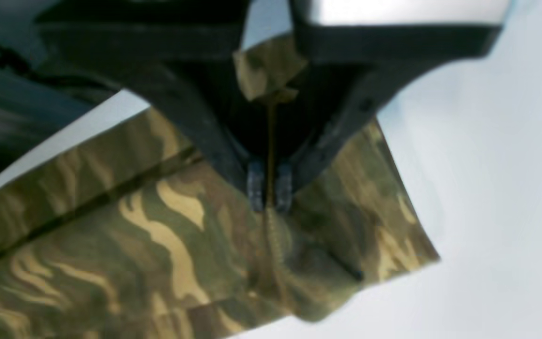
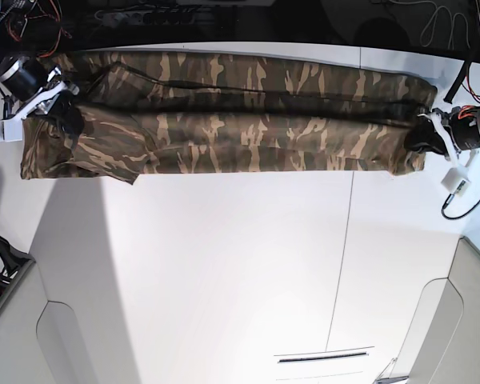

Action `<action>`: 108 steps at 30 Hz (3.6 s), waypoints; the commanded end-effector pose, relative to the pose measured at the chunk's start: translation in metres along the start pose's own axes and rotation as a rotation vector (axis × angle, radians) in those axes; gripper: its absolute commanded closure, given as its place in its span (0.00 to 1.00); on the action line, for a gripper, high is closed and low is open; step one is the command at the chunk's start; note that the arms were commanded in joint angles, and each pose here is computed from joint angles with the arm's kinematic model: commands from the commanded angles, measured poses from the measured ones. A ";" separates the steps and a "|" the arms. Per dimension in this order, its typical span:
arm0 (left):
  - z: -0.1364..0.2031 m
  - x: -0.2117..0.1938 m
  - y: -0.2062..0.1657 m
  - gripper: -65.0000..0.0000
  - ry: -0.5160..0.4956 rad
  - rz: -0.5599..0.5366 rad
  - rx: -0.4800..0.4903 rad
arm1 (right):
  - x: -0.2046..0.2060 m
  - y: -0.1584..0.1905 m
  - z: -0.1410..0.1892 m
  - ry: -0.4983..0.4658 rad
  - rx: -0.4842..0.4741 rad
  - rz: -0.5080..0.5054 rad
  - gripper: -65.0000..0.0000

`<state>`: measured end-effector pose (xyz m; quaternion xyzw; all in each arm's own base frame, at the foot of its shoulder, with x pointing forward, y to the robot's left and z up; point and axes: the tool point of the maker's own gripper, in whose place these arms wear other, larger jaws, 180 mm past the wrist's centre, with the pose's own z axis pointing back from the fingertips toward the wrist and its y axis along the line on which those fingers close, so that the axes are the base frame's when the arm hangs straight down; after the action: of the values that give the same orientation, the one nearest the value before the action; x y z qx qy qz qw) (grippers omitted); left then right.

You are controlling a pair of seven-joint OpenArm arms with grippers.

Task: Fold the T-shirt properly
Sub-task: 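Hold the folded strip ends with both grippers and straighten it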

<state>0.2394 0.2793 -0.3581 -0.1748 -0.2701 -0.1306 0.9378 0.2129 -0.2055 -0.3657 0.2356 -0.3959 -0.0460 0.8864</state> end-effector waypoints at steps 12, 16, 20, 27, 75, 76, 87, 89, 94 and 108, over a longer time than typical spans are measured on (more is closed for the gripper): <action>-0.006 0.007 -0.001 0.76 -0.065 -0.018 0.032 | -0.006 -0.005 0.000 -0.003 -0.029 -0.028 0.58; -0.003 0.013 -0.001 0.75 -0.097 -0.001 0.021 | 0.007 -0.011 0.018 -0.044 -0.027 -0.065 0.59; 0.012 0.026 0.009 0.74 -0.168 0.036 0.036 | 0.031 -0.026 0.042 -0.137 -0.090 -0.058 0.59; 0.041 0.038 0.031 0.40 -0.277 0.101 0.099 | 0.048 -0.025 0.052 -0.200 -0.092 -0.048 1.00; 0.010 -0.055 0.064 0.39 -0.123 0.241 0.299 | -0.045 -0.013 -0.035 0.057 0.000 -0.135 1.00; 0.009 -0.059 0.064 0.39 -0.122 0.261 0.291 | -0.045 -0.013 -0.035 0.058 0.000 -0.135 1.00; -0.011 -0.083 0.035 0.40 -0.066 0.352 0.140 | -0.045 -0.013 -0.035 0.058 0.000 -0.135 1.00; -0.011 -0.081 0.031 0.40 -0.068 0.366 0.118 | -0.045 -0.013 -0.035 0.057 0.000 -0.135 1.00; -0.012 -0.075 0.021 0.46 -0.095 0.402 0.055 | -0.045 -0.013 -0.035 0.057 -0.001 -0.135 1.00; -0.006 -0.056 0.019 1.00 -0.167 0.411 0.012 | -0.027 0.001 -0.037 -0.007 0.084 -0.204 1.00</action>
<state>0.1961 0.2955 -0.4094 -0.2373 -0.2937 0.0909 0.9215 0.2147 -0.1794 -0.4142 0.3094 -0.3579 -0.1233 0.8723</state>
